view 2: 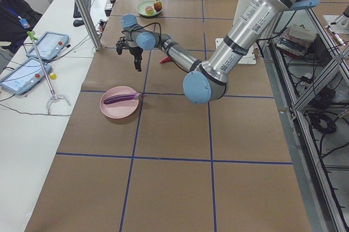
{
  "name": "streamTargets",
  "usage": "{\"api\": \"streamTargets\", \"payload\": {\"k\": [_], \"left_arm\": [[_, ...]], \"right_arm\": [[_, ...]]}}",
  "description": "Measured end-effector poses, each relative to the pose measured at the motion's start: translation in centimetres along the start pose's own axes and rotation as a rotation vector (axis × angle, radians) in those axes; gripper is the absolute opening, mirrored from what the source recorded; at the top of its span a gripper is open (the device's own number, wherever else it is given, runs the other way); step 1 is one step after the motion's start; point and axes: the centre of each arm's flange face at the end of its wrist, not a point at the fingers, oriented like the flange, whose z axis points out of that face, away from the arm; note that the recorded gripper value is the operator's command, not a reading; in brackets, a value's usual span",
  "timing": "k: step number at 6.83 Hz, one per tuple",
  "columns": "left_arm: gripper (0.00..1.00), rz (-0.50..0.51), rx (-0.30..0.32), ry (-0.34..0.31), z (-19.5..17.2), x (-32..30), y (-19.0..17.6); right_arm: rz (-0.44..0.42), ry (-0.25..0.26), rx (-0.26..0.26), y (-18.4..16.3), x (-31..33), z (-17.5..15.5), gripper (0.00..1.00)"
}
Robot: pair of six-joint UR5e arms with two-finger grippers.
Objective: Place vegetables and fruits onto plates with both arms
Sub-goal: 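Move the left gripper down to the red chili pepper and grasp it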
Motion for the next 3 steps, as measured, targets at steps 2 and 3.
{"api": "streamTargets", "payload": {"k": [2, 3], "left_arm": [[1.00, -0.010, 0.024, -0.028, 3.0, 6.7, 7.4], [1.00, -0.003, 0.040, -0.050, 4.9, 9.0, 10.3]], "right_arm": [[0.001, 0.001, 0.004, -0.2, -0.2, -0.2, 1.00], [0.003, 0.002, 0.006, -0.3, -0.2, -0.2, 1.00]]}}
